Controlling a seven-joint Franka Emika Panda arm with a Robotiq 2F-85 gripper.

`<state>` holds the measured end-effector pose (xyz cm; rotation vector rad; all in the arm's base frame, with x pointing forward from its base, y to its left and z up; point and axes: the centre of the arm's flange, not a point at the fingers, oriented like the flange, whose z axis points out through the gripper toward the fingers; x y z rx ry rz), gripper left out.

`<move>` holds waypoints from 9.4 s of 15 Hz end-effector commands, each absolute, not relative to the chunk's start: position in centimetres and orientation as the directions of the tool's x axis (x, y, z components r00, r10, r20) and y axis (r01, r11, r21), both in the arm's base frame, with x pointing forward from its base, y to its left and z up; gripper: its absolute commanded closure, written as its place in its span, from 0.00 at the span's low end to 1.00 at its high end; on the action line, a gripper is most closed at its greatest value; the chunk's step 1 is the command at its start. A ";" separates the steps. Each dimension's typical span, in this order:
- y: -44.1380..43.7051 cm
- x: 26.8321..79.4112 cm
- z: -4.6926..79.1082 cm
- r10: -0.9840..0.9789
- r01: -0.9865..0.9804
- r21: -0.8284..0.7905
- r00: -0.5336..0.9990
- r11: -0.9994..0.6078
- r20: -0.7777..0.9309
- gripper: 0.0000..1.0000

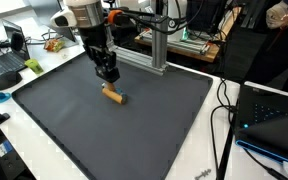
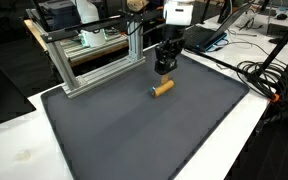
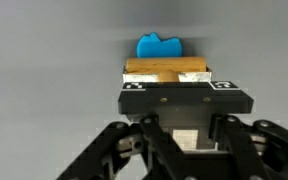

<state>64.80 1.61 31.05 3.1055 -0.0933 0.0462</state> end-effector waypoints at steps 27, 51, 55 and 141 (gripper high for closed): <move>1.7 61.9 32.6 -0.031 -0.042 0.047 0.976 -0.998 0.213 0.78; 1.4 62.0 29.2 -0.032 -0.033 0.048 0.999 -0.998 0.026 0.78; 1.3 62.6 28.9 -0.034 -0.034 0.048 0.999 -0.998 -0.011 0.78; -1.4 35.0 43.4 0.025 0.025 -0.007 0.997 -1.000 0.074 0.78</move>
